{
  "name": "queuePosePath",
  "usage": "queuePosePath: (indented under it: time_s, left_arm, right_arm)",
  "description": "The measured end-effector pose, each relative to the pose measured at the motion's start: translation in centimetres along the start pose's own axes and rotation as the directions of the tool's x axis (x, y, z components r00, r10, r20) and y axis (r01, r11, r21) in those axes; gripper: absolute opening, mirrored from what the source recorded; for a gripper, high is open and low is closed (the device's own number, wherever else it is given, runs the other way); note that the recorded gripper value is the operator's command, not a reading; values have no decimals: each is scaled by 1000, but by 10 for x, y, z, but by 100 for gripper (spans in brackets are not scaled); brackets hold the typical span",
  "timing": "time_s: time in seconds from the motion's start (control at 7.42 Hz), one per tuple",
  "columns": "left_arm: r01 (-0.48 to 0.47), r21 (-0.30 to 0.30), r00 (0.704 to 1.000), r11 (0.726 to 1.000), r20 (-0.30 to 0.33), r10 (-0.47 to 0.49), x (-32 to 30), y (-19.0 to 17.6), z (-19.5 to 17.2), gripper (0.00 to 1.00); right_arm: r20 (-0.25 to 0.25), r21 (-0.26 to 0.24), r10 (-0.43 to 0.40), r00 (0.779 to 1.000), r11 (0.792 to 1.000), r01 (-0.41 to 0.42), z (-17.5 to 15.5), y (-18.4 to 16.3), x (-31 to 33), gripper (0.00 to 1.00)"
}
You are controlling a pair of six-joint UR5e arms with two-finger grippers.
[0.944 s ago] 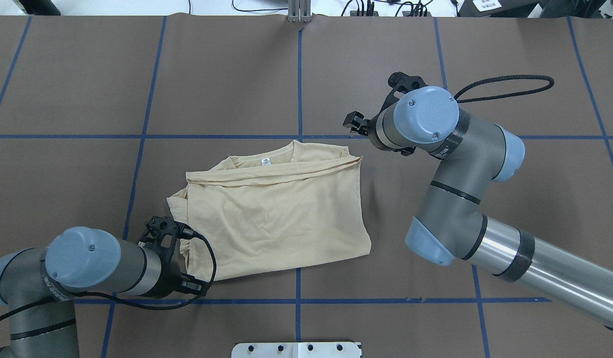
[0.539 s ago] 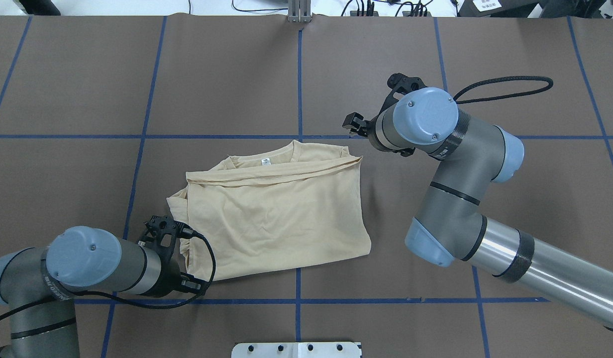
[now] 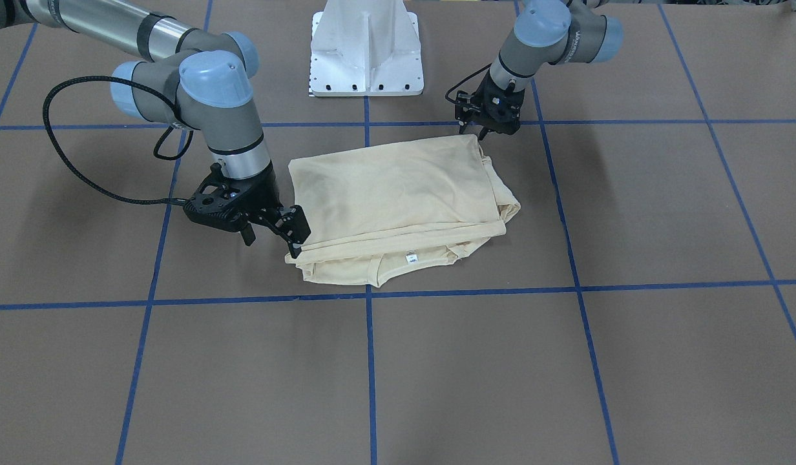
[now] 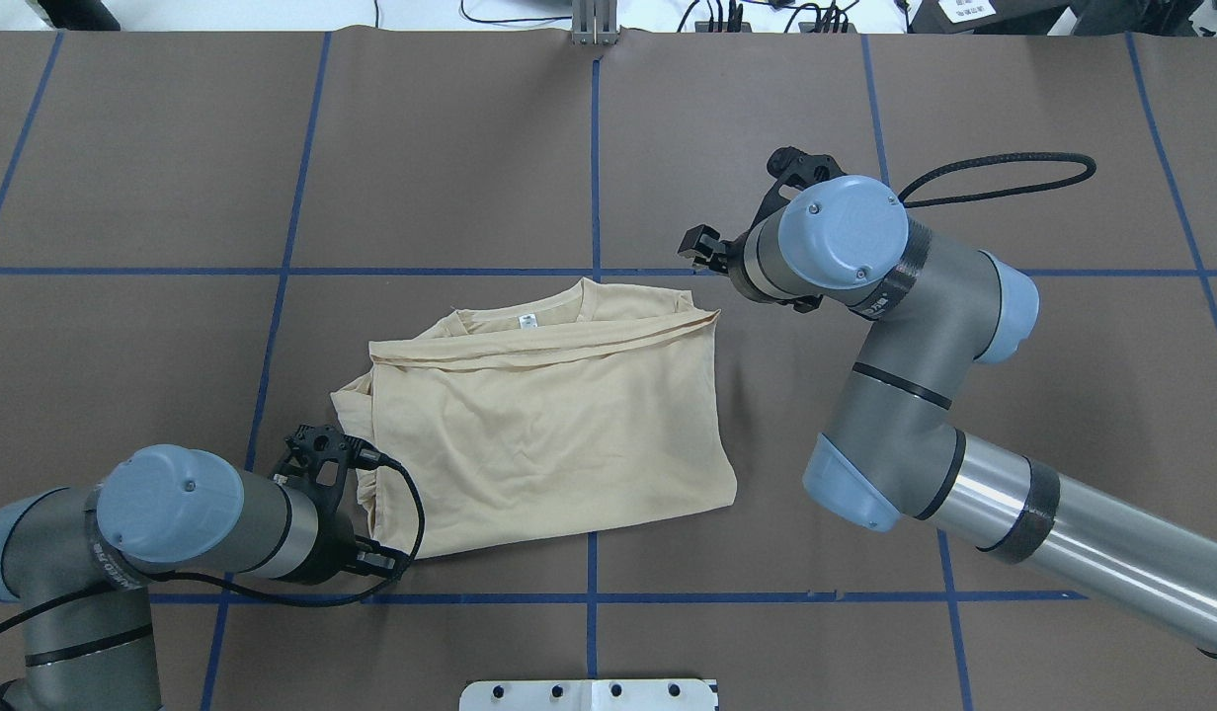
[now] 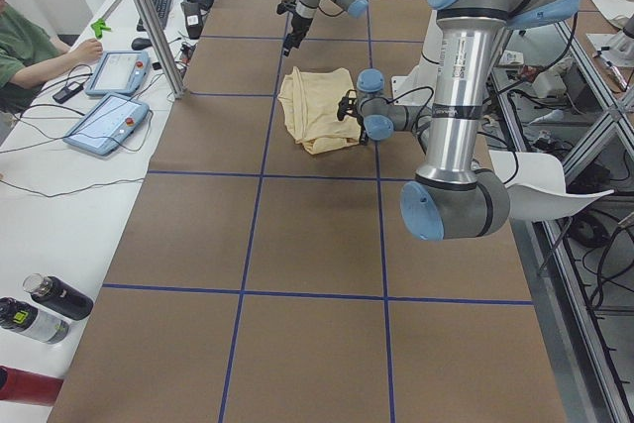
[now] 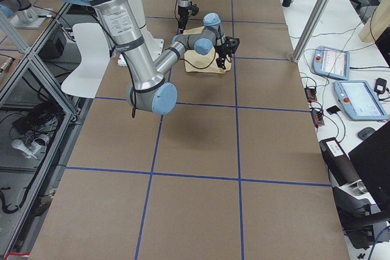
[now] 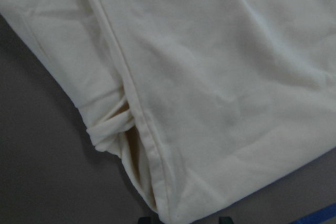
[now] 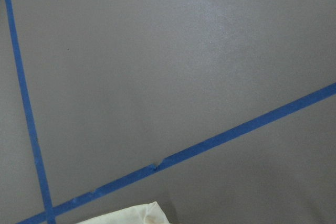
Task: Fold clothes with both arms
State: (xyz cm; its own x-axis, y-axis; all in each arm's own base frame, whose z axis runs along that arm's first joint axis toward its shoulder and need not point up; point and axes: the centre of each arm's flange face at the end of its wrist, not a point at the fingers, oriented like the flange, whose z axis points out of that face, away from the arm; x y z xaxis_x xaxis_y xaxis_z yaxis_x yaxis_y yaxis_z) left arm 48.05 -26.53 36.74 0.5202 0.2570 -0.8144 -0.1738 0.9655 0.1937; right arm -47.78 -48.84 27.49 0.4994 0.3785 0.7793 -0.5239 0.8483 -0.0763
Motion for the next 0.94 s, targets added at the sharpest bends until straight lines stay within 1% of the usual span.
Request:
queuePosePath:
  time_s: [0.13,0.27,0.4,0.67,0.94]
  left_arm:
    - [1,1,1000,1000,-1,-1,0,-1,0,21]
    - [2,3,1000,1000,-5,-2,3,-2,-1,4]
    - [2,5,1000,1000,-10,-2,5,-3,-2,0]
    - [5,15,1000,1000,-14,-5,5,-7,-7,0]
    - [17,56,1000,998,1,-18,-11,-26,-20,0]
  right_arm:
    - [0,0,0,1000,1000,0,0,0,0,100]
    - [1,0,1,1000,1000,-1,0,0,0,100]
    - [1,0,1,1000,1000,-1,0,0,0,100]
    - [1,0,1,1000,1000,-1,0,0,0,100]
    - [0,-1,1,1000,1000,-1,0,1,0,100]
